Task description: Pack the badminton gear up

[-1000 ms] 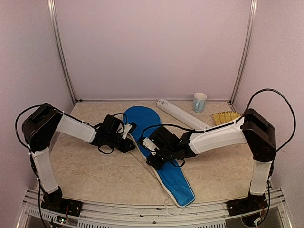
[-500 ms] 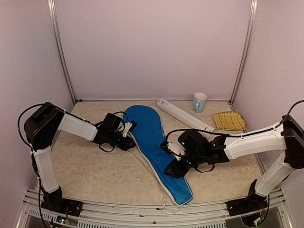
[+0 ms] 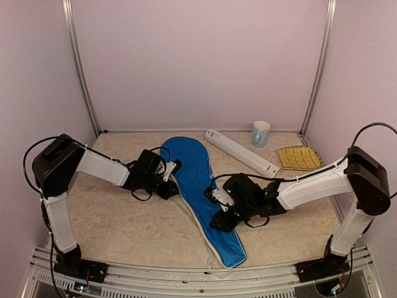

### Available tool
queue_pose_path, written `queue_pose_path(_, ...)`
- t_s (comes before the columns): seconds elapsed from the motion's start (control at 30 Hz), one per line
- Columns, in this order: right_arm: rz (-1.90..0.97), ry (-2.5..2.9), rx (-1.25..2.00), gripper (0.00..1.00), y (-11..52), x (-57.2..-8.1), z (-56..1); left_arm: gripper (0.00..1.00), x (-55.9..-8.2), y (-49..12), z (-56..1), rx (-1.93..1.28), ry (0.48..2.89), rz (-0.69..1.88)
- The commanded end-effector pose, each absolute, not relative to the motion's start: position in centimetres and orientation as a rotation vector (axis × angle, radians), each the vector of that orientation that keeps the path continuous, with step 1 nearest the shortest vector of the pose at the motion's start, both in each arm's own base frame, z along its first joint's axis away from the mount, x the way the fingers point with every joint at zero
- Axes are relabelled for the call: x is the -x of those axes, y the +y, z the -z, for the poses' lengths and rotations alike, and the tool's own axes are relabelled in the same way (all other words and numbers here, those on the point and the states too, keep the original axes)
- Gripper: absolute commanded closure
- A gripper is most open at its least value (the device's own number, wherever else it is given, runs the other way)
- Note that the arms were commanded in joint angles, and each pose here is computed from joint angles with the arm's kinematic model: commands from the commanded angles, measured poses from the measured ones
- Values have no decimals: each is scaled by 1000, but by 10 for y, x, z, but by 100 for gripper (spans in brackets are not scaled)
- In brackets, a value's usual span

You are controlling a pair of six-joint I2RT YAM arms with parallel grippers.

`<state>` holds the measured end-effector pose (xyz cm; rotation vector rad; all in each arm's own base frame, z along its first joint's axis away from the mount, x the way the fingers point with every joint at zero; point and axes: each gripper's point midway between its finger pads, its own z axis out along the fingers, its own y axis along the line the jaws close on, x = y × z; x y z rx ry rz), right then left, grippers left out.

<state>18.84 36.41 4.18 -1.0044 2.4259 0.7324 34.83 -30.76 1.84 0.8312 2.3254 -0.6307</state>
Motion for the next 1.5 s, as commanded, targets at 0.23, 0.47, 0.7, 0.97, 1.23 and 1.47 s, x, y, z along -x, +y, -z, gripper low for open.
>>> queue_pose_path(0.23,-725,2576,774,78,355,-213,-1,100,-242,-332,-13,-1067,2315,719)
queue_pose_path(0.47,-832,2487,782,76,379,-224,-20,100,-199,-337,-17,-1138,2290,760)
queue_pose_path(0.7,-886,2183,998,53,369,-199,-81,100,-249,-295,-3,-857,2433,782)
queue_pose_path(0.97,-708,1945,1314,41,345,-138,-95,100,-276,-278,-3,-773,2464,726)
queue_pose_path(1.23,-476,1666,1570,41,362,-101,-79,100,-277,-278,-3,-777,2468,737)
queue_pose_path(1.47,-385,1550,1696,42,386,-106,-59,100,-269,-285,-7,-810,2454,741)
